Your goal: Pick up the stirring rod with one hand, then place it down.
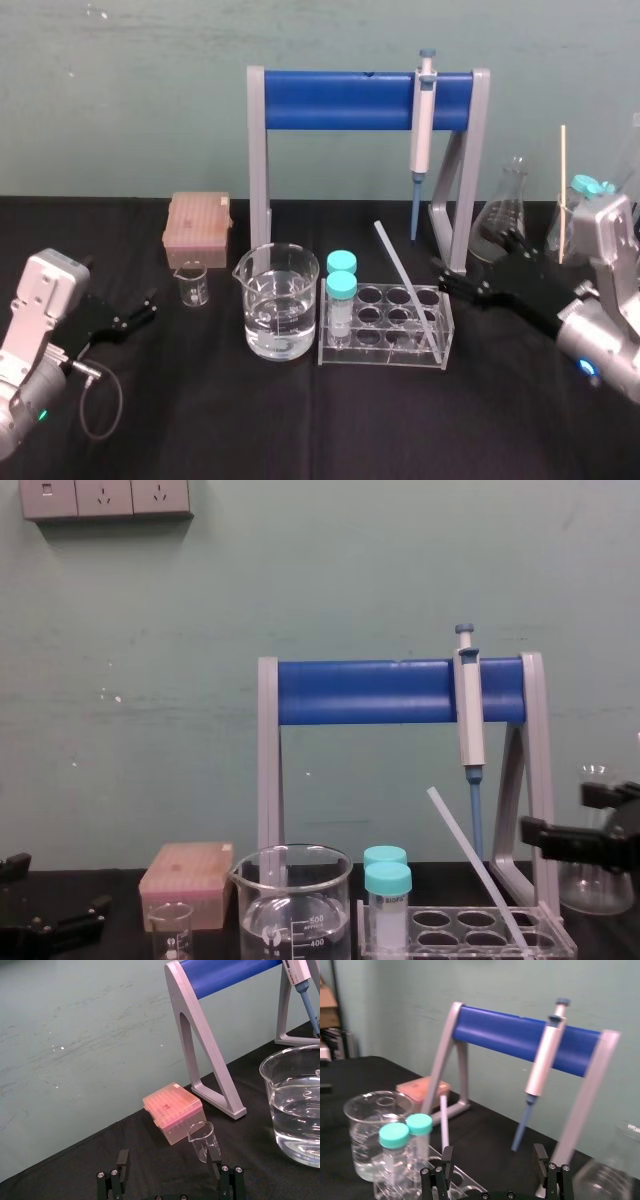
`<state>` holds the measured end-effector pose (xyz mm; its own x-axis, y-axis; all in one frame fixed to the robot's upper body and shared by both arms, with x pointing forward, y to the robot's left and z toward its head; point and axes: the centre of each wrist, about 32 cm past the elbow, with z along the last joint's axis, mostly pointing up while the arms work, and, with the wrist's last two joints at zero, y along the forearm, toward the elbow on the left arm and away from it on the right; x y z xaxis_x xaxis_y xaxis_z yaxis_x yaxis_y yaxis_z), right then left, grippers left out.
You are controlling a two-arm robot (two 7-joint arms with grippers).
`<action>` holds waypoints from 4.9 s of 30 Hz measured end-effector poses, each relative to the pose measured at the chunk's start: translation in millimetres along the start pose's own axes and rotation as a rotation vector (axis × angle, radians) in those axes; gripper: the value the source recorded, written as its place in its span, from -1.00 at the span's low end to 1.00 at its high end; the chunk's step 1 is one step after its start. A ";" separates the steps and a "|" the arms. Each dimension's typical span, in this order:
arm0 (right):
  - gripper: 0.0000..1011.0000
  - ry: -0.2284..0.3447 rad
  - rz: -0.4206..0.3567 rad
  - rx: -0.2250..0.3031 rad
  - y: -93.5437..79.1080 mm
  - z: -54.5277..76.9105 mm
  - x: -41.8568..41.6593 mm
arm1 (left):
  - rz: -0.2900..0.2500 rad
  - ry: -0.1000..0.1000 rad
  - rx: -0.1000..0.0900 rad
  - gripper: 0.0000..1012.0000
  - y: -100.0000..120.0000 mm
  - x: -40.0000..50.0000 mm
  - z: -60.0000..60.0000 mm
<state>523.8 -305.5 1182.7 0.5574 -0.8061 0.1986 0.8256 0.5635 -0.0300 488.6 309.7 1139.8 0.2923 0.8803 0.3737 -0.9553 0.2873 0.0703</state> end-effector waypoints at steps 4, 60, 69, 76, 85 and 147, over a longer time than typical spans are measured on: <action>0.98 0.015 0.061 -0.002 14.5 4.6 5.2 | 0.000 0.000 0.000 0.98 0.0 0.0 0.0; 0.80 0.065 0.241 -0.107 81.5 2.8 19.4 | 0.000 0.000 0.000 0.98 0.0 0.0 0.0; 0.35 0.065 0.241 -0.107 81.2 2.7 19.5 | 0.000 0.000 0.000 0.98 0.0 0.0 0.0; -0.11 0.065 0.240 -0.107 81.1 2.7 19.4 | 0.000 0.000 0.000 0.98 0.0 0.0 0.0; -0.70 0.065 0.240 -0.107 81.1 2.7 19.5 | 0.000 0.000 0.000 0.98 0.0 0.0 0.0; -0.87 0.029 0.071 0.399 61.5 21.9 32.1 | 0.000 0.000 0.000 0.98 0.0 0.0 0.0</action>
<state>590.5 -292.8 1208.8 0.6190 -0.7640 0.1822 0.6888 0.6395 0.3414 488.6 309.7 1139.8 0.2923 0.8803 0.3738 -0.9553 0.2873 0.0703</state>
